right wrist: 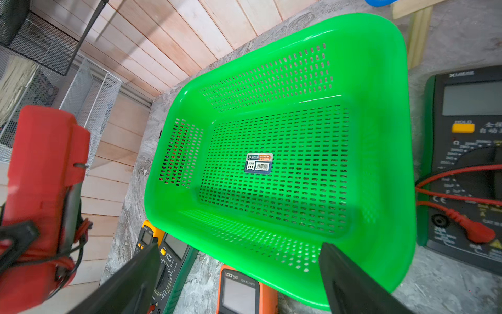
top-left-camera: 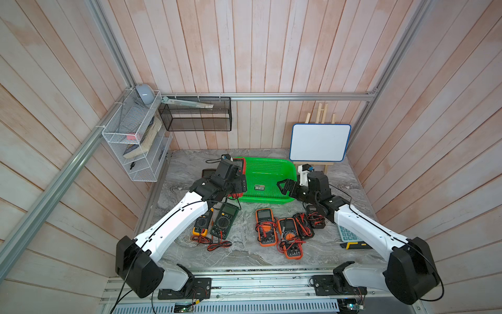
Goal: Put the multimeter into the basket
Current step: Place the multimeter in the basket.
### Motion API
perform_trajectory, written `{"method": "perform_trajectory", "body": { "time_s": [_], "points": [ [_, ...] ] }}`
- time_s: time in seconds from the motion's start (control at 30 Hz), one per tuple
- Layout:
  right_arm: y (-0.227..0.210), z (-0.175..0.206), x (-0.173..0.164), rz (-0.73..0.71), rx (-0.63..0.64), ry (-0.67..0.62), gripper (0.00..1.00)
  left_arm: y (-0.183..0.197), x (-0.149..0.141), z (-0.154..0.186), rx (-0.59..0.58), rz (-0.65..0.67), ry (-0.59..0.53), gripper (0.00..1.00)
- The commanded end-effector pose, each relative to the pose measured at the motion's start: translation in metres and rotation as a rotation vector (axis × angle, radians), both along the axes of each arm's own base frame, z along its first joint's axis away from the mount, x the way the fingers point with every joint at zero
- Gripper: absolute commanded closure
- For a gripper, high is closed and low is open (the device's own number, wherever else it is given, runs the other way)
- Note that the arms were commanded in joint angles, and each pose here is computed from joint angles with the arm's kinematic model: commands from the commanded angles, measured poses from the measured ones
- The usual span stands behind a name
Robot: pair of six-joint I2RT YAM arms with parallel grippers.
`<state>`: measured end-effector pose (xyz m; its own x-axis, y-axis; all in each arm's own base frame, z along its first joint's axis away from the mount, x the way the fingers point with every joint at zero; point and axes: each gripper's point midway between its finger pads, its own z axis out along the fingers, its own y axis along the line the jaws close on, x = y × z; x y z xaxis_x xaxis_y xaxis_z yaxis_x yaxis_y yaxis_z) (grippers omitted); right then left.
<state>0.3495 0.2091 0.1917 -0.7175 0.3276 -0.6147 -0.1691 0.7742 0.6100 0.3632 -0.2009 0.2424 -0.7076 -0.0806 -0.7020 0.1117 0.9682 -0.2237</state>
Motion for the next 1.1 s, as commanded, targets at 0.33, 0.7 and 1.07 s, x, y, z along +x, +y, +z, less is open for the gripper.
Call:
{"method": "perform_trajectory", "body": {
  "time_s": [0.33,0.7,1.07],
  "points": [
    [0.021,0.013,0.007,0.036,0.001,-0.039,0.03,-0.028,0.108,0.000,0.051,-0.009,-0.130,1.00],
    [0.017,0.002,0.005,0.034,-0.028,-0.031,0.03,-0.021,0.106,-0.068,0.084,0.041,-0.010,1.00],
    [0.013,-0.006,0.006,0.032,-0.059,-0.021,0.03,-0.012,0.103,-0.108,0.134,0.076,0.060,1.00]
  ]
}}
